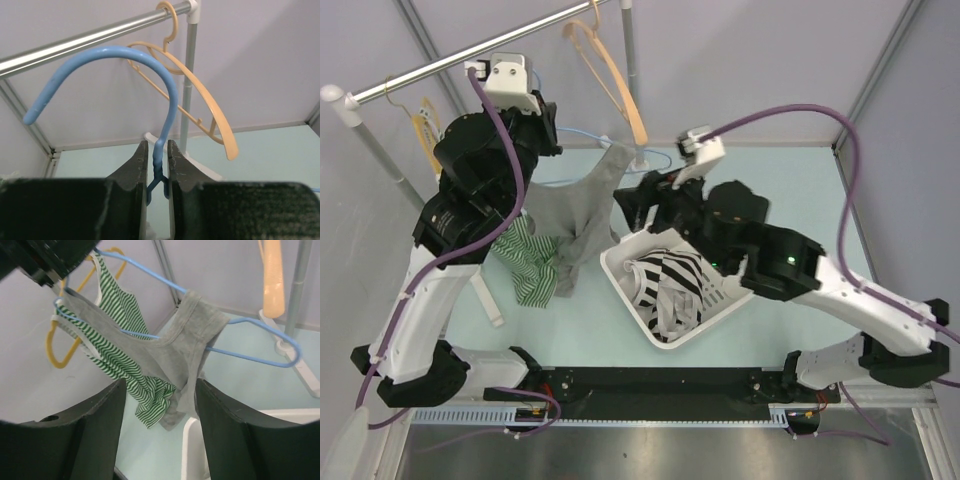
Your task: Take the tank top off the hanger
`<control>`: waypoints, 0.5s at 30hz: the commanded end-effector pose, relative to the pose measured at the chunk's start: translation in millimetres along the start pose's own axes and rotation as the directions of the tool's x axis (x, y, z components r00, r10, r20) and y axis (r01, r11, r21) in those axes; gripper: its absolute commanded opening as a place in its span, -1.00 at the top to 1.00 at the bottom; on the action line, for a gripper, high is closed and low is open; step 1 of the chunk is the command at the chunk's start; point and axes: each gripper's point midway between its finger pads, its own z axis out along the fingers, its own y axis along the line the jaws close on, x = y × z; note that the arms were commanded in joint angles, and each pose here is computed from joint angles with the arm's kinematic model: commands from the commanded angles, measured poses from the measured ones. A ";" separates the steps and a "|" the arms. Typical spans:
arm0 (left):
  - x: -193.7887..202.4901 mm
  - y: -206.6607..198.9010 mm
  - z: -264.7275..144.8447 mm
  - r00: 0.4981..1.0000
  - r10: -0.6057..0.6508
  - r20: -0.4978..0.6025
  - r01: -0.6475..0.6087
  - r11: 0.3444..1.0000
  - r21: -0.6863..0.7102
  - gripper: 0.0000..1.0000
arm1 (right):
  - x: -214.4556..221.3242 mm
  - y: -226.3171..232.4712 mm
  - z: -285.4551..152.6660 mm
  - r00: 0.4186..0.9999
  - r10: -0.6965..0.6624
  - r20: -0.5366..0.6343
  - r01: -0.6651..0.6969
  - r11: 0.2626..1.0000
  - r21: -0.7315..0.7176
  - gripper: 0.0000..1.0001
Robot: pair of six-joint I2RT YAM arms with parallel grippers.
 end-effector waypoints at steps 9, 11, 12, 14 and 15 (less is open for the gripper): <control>-16.7 17.7 -8.3 0.996 0.031 0.080 -0.024 0.996 -0.087 1.00 | 3.8 3.0 73.6 0.999 -0.004 0.053 -0.006 0.985 0.170 -0.04; -15.5 16.6 -9.4 0.996 0.032 0.079 -0.026 0.997 -0.078 1.00 | 2.5 0.7 79.1 0.998 0.012 0.059 -0.022 0.985 0.173 -0.02; -16.1 17.3 -10.4 0.996 0.031 0.082 -0.025 0.997 -0.076 1.00 | 3.0 -0.1 80.4 0.998 0.014 0.059 -0.024 0.984 0.175 -0.01; -16.3 16.3 -11.4 0.996 0.032 0.082 -0.026 0.997 -0.069 1.00 | 3.3 -2.1 81.1 0.998 0.017 0.060 -0.028 0.982 0.186 -0.01; -16.0 16.9 -11.0 0.996 0.032 0.082 -0.026 0.997 -0.072 1.00 | 4.5 -3.5 80.9 0.998 0.017 0.058 -0.027 0.981 0.193 -0.01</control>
